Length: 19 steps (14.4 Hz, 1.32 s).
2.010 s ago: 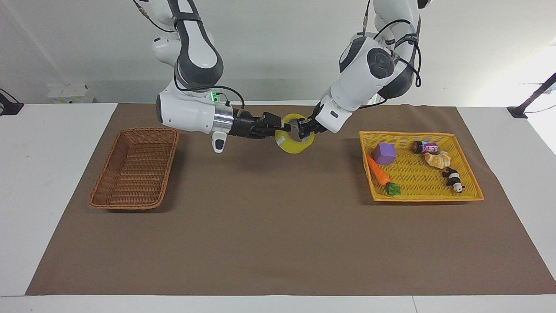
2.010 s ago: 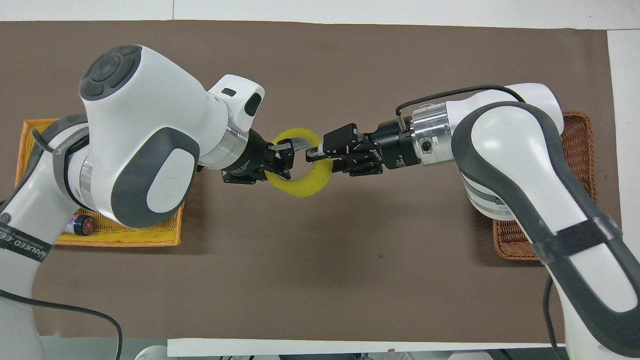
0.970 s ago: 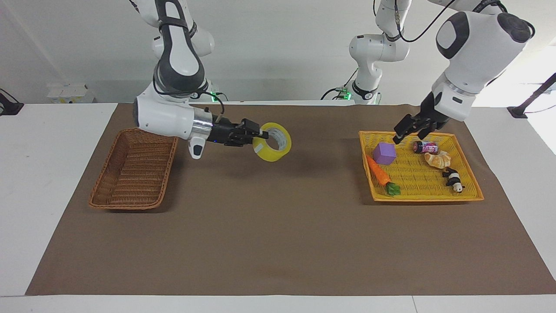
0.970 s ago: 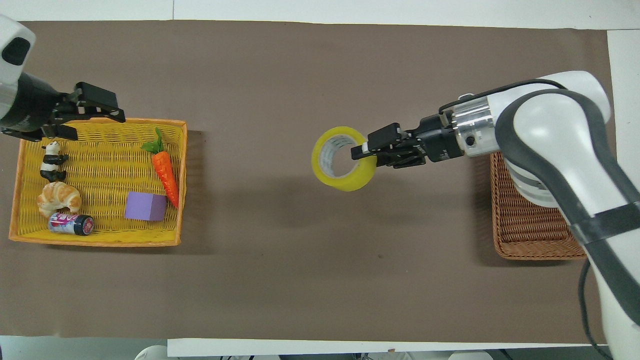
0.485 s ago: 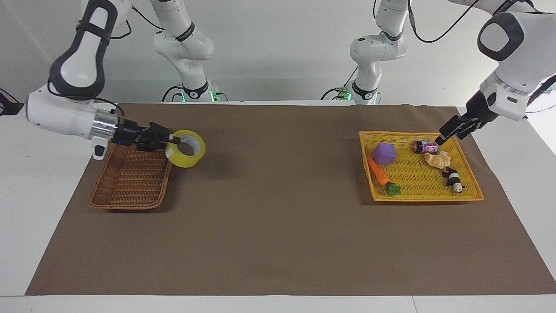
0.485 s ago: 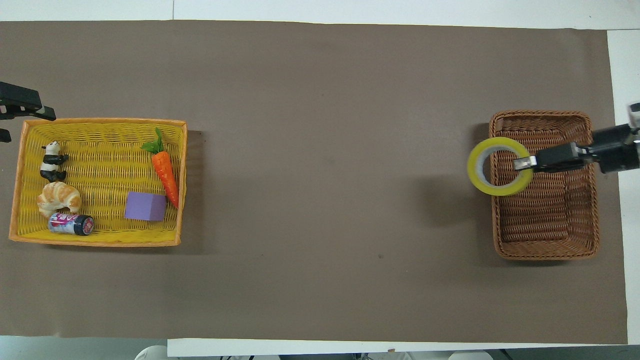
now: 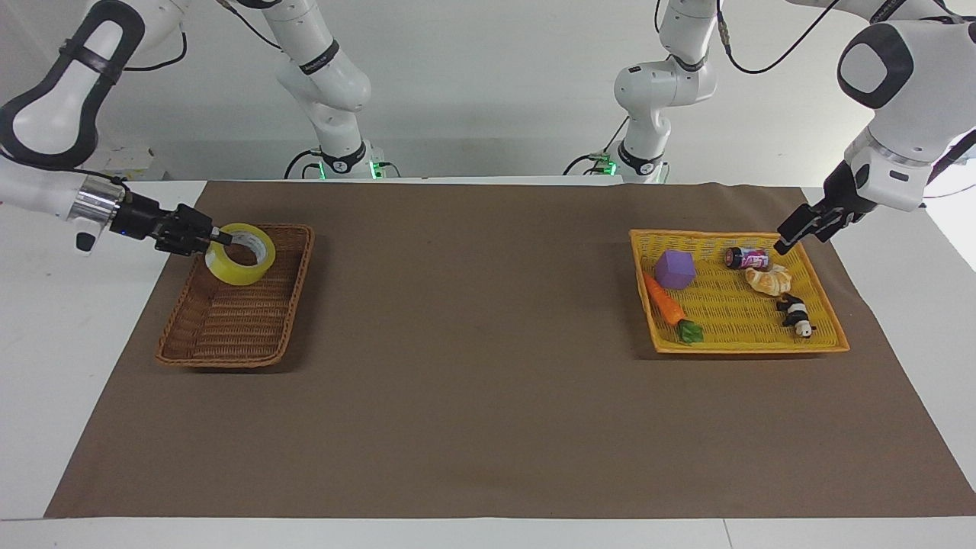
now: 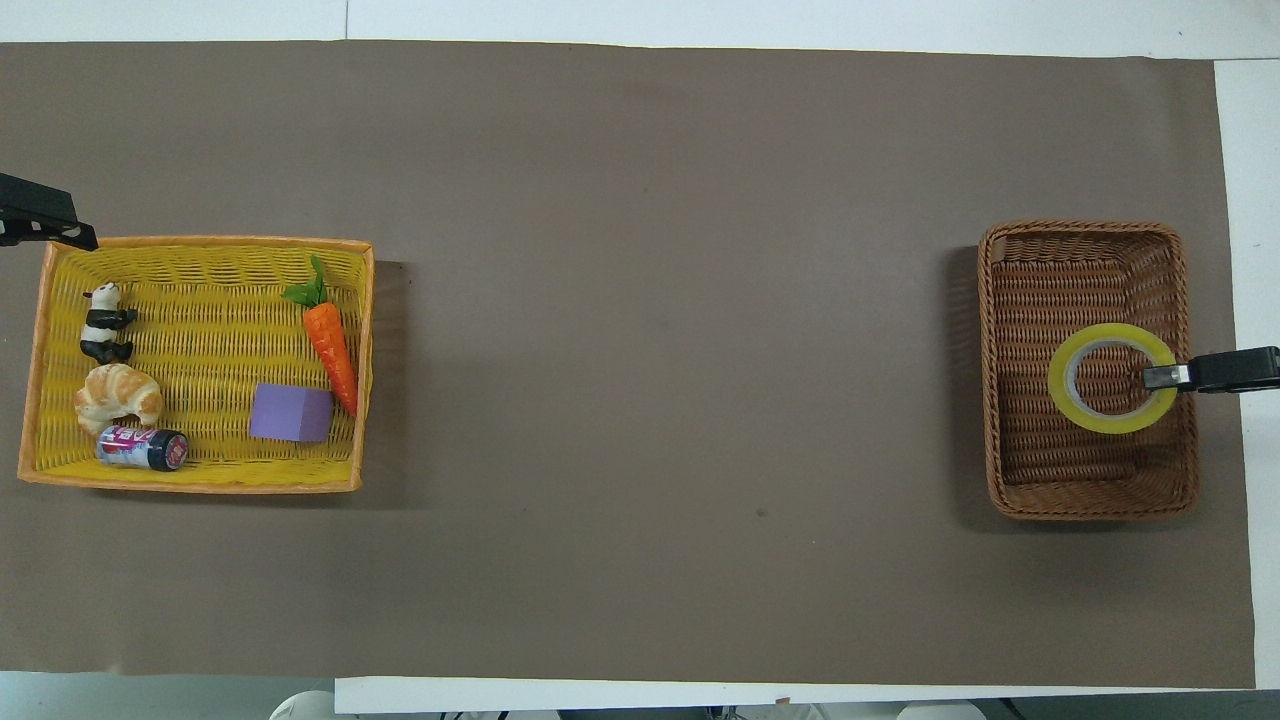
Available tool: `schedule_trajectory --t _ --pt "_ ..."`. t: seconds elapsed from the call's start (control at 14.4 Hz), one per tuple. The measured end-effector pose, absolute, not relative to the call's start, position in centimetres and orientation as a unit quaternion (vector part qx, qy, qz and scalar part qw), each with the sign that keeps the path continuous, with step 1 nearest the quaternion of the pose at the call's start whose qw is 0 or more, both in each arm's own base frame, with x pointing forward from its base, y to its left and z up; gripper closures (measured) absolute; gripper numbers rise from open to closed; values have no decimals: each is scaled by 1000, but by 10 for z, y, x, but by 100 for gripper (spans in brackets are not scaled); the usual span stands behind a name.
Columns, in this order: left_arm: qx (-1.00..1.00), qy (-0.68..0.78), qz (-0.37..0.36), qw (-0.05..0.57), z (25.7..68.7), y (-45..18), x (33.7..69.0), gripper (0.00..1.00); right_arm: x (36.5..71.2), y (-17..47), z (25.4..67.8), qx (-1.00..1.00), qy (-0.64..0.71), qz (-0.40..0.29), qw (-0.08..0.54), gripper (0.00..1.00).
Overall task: Move tape to another basket
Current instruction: 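Carry the tape roll with the right gripper into the brown basket, then lower the tape into the brown basket and open the right gripper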
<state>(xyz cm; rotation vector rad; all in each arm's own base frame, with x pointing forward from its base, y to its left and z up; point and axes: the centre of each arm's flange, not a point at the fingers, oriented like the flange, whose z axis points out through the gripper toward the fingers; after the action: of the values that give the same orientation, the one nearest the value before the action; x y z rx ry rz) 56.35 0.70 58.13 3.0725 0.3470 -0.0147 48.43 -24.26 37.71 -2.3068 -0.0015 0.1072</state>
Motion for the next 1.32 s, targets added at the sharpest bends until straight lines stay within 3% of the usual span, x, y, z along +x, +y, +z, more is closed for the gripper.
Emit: schedule_trajectory --t 0.28,1.18,1.32 --pt "993 112 -27 14 610 11 546 0 489 -245 333 -913 -35 53 402 46" --pt "998 44 -41 4 638 -54 550 0 491 -241 318 -928 -75 49 362 46" --pt "998 41 -41 3 637 -58 549 0 495 -240 318 -934 -81 47 346 31"
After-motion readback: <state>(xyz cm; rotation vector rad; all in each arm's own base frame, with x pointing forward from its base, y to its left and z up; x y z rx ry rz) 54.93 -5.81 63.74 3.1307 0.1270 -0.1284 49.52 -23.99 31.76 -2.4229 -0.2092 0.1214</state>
